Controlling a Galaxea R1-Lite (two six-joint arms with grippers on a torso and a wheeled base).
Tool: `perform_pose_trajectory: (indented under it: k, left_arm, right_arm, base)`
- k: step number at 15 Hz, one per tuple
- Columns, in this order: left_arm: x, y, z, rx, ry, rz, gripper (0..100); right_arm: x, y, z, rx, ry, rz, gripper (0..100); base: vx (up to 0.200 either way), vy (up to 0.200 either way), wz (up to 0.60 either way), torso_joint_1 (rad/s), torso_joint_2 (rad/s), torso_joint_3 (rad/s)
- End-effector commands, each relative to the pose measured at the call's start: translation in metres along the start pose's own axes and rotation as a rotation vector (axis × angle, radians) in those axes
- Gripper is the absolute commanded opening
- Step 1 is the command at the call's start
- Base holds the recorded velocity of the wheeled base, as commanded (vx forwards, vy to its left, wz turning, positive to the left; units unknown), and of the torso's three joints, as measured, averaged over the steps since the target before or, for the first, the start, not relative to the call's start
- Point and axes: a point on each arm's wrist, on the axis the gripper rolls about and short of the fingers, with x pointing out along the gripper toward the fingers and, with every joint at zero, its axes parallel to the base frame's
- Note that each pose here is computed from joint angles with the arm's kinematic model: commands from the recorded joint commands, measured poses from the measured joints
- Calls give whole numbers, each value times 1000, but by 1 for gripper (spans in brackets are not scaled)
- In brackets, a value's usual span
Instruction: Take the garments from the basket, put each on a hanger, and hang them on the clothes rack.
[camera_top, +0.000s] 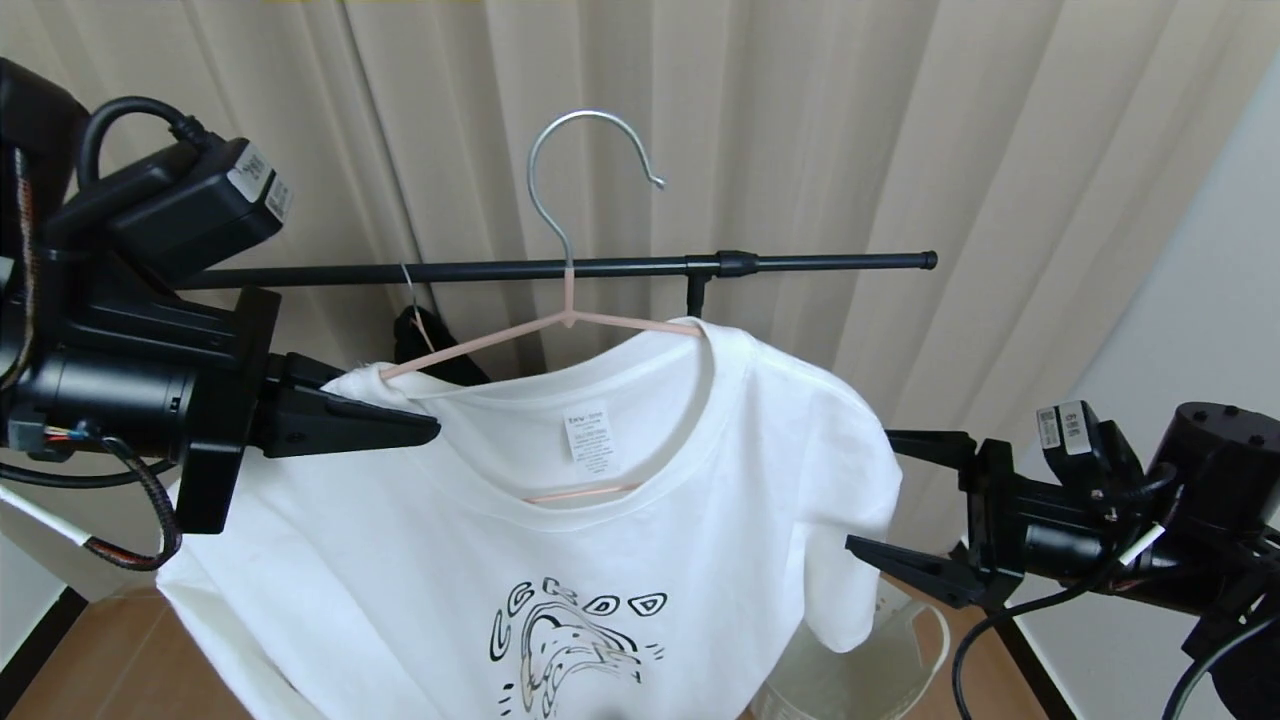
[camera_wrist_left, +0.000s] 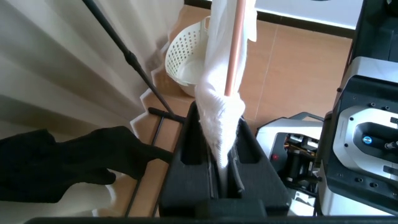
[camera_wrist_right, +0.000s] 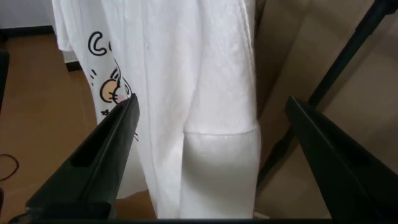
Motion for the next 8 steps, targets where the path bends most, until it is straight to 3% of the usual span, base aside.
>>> perform_pose_trajectory:
  k: [1, 8]
  left_arm:
    - [-7, -5, 2, 5, -13, 13, 0]
    - [-4, -5, -1, -13, -2, 2, 0]
  right_arm:
    - [7, -4, -12, 3, 41, -46, 100]
    - [13, -5, -12, -2, 57, -95, 100]
  base:
    - [0, 0, 0, 0, 0, 0]
    - [0, 0, 0, 0, 0, 0]
